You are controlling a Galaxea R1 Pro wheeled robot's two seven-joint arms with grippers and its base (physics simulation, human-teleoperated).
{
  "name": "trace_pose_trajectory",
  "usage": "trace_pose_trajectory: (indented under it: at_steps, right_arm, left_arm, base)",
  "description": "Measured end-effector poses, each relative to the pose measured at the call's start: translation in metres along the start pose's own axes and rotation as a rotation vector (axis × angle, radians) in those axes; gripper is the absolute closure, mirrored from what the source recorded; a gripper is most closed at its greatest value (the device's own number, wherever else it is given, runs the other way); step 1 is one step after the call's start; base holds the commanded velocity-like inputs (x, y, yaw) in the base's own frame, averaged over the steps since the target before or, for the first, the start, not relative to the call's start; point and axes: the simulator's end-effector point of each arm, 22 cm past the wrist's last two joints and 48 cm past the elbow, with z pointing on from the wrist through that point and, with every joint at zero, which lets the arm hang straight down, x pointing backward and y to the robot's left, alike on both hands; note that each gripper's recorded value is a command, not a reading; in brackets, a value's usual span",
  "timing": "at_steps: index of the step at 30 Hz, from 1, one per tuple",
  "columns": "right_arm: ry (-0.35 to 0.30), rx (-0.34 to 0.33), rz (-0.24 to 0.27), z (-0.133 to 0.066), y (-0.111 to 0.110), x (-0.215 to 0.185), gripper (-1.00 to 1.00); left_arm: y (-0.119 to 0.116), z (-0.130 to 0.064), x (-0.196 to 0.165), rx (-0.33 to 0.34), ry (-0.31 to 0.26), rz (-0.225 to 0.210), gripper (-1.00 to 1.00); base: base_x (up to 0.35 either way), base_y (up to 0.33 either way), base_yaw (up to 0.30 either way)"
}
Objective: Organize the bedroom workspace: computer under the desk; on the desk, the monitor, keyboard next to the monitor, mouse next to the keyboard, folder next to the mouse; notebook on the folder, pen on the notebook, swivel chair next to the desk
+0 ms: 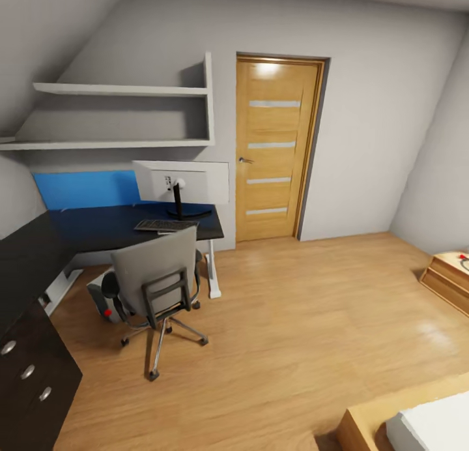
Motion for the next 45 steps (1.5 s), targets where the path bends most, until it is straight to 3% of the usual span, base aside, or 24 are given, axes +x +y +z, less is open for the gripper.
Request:
trace_pose_trajectory:
  at_steps: [8,17,29,45]
  right_arm:
    - [0.000,0.002,0.002,-0.0001,-0.0006,0.0006,-1.00]
    - [-0.005,0.007,0.005,-0.0001,-0.0028,-0.0004,-1.00]
    - [-0.009,0.007,0.001,-0.0002,-0.0046,-0.0013,-1.00]
    - [-0.009,0.007,0.001,-0.0001,-0.0048,-0.0013,-1.00]
  left_arm:
    - [-0.0013,-0.0005,0.0015,0.002,0.004,0.001,-1.00]
    - [-0.0024,-0.0008,0.0024,0.004,0.007,0.000,-1.00]
    - [-0.0016,-0.0005,0.0018,0.003,0.005,0.001,-1.00]
    - [-0.0034,-0.0003,0.0001,0.007,-0.002,0.000,-1.00]
  base:
    - [0.292,-0.160,0.270]
    - [0.296,-0.199,0.027]
    - [0.303,-0.079,-0.225]
    - [0.104,0.000,-0.261]
